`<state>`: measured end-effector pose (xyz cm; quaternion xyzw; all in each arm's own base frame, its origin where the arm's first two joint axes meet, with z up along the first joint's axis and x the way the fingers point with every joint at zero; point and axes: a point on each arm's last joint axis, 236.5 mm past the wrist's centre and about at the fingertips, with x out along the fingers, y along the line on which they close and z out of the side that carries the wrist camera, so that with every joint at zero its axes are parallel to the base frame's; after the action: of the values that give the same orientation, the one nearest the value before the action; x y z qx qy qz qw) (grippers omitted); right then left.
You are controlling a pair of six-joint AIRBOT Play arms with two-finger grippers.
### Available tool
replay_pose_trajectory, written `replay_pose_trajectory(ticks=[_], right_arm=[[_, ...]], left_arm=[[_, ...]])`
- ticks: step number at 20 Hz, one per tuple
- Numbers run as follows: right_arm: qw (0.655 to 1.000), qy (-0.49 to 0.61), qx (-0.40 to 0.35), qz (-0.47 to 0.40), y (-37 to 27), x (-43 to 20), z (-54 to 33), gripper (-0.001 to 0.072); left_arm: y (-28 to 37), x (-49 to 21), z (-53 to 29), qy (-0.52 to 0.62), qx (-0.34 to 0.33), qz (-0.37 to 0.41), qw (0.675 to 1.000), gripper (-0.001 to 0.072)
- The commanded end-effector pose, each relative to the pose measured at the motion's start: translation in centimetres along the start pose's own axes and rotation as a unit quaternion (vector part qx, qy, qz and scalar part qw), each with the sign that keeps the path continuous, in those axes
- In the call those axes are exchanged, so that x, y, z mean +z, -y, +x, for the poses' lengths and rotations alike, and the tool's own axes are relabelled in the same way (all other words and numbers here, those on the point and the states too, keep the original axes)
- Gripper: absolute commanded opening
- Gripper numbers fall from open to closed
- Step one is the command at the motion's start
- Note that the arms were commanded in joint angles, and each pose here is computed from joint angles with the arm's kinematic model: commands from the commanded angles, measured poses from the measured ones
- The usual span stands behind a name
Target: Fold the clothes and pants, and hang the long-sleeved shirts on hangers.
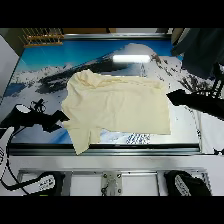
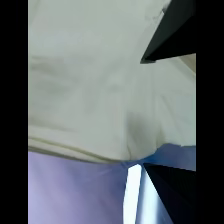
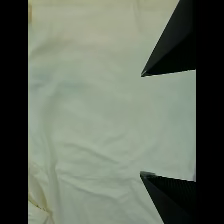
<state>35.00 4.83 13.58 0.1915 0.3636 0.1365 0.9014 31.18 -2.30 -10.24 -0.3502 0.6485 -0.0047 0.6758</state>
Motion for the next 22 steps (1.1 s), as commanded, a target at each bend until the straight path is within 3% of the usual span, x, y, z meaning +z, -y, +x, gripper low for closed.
replay_pose_trajectory(ticks=[1, 5, 6, 8, 9, 11, 13, 16, 18, 22], right_arm=[[1.000, 0.003, 0.016, 0.010, -0.8, -0.2, -0.1, 0.0659], [1.000, 0.003, 0.016, 0.010, -0.8, -0.2, -0.1, 0.0659], [1.000, 0.003, 0.016, 0.010, -0.8, -0.2, -0.1, 0.0659], [1.000, 0.002, 0.015, 0.010, -0.7, -0.2, -0.1, 0.0658], [1.000, -0.002, 0.010, 0.009, -0.4, -0.4, -0.2, 0.0659], [0.998, -0.046, -0.027, 0.025, 2.1, -2.6, -0.6, 0.0659], [0.980, -0.124, -0.108, 0.111, 7.0, -7.7, -1.4, 0.0659], [0.907, -0.178, -0.242, 0.296, 14.5, -16.6, -2.5, 0.0659], [0.877, -0.162, -0.243, 0.383, 15.9, -20.2, -0.9, 0.0659], [0.849, -0.098, -0.187, 0.485, 15.8, -22.1, 3.6, 0.0659]], left_arm=[[1.1, -0.2, 1.8, 0.022, -0.020, -0.003, 1.000, 0.0684], [3.3, -0.8, 2.6, 0.018, -0.018, 0.038, 0.999, 0.0683], [3.8, -0.7, 2.6, 0.020, -0.018, 0.046, 0.999, 0.0551], [4.3, -0.4, 2.4, 0.024, -0.020, 0.053, 0.998, 0.0112], [4.4, -0.3, 2.2, 0.023, -0.020, 0.057, 0.998, 0.0007], [4.4, -0.5, 1.8, 0.017, -0.013, 0.069, 0.997, 0.0006], [3.8, -1.2, 1.0, 0.011, 0.009, 0.096, 0.995, 0.0006], [4.1, -2.4, -0.3, 0.010, 0.029, 0.141, 0.989, 0.0006], [5.3, -2.6, -1.0, 0.023, 0.023, 0.160, 0.987, 0.0006], [7.0, -3.0, -1.5, 0.039, 0.017, 0.187, 0.981, 0.0007]])
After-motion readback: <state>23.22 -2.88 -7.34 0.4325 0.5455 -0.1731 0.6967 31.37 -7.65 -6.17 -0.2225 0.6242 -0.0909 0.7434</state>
